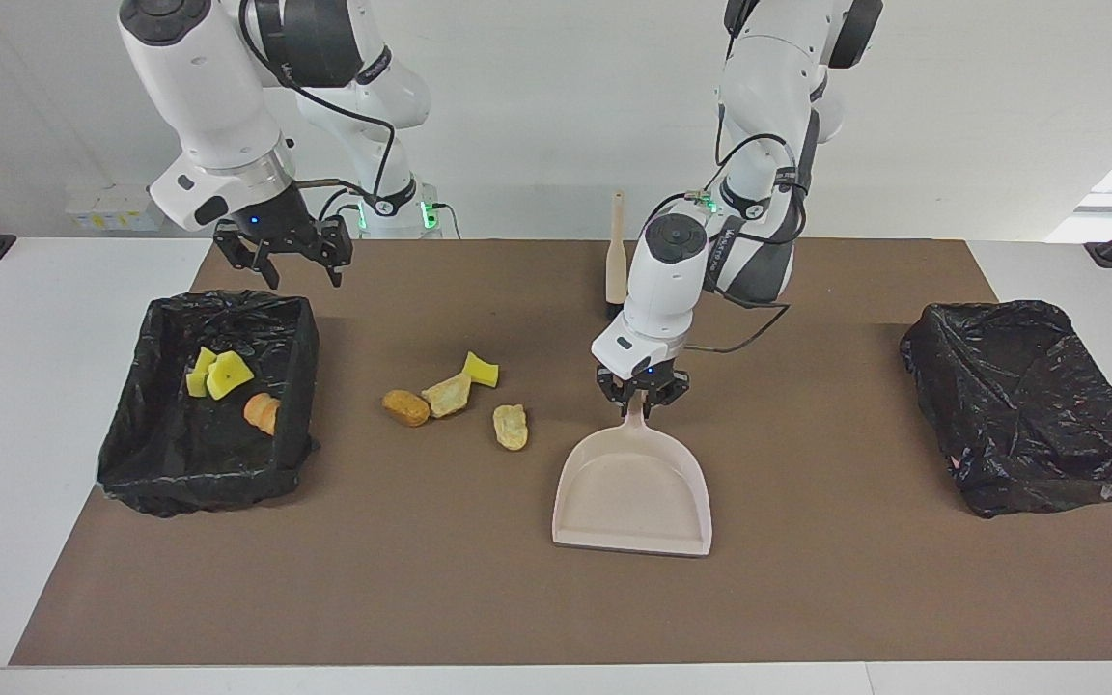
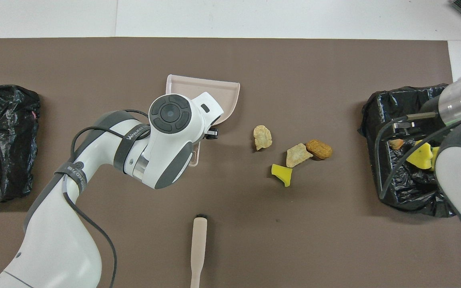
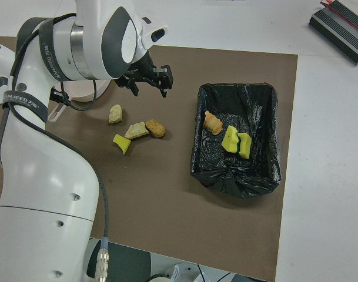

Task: Sweep and dump trash in bin
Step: 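Tilt the dustpan with the left gripper while the right gripper reaches the brush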

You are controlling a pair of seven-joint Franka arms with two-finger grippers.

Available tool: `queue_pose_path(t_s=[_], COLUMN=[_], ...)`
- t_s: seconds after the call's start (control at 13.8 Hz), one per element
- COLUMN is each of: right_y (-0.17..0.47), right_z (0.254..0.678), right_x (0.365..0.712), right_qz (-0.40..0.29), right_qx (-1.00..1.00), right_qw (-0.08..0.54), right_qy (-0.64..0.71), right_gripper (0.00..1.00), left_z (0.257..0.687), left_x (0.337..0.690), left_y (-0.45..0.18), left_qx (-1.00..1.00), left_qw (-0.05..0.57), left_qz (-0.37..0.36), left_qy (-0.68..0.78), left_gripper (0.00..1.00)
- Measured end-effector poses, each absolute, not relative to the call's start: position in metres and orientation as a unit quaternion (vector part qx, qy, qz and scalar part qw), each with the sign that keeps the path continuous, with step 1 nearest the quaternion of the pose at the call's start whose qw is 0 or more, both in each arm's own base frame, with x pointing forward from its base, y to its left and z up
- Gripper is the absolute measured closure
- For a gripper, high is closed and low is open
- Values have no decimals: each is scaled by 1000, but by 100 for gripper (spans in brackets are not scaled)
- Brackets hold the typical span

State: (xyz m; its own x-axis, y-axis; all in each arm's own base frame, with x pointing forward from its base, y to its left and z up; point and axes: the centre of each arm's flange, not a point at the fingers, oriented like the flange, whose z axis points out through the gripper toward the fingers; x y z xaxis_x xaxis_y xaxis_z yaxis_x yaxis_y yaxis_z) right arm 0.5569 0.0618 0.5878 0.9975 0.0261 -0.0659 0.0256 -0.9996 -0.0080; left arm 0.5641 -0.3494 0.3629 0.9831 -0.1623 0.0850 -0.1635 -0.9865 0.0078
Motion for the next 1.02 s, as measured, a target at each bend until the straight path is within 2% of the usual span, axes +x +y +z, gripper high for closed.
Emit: queue_pose_path(t_s=[0.36, 0.51, 0.58, 0.65, 1.02], right_y=[154, 196, 218, 240, 346], right_z=[551, 533, 523, 514, 469], right_x=[525, 508, 499, 489, 422], right_qz=[69, 66, 65, 63, 58], right_qx=[-997, -997, -997, -996, -993], right_qw=[17, 15, 13, 11, 26], right_qy=[23, 38, 51, 64, 95], right_gripper=[18, 15, 8, 7, 0], left_z=[383, 384, 384, 384, 387], left_x=[584, 597, 602, 606, 612], left_y=[-293, -262, -249, -240, -226], left_qx=[981, 966, 958, 948, 890], left_qw=[-19, -22, -24, -29, -78], left_qz=[16, 9, 8, 7, 3], left_qy=[-194, -257, -286, -317, -450], left_gripper=[68, 68, 68, 68, 68])
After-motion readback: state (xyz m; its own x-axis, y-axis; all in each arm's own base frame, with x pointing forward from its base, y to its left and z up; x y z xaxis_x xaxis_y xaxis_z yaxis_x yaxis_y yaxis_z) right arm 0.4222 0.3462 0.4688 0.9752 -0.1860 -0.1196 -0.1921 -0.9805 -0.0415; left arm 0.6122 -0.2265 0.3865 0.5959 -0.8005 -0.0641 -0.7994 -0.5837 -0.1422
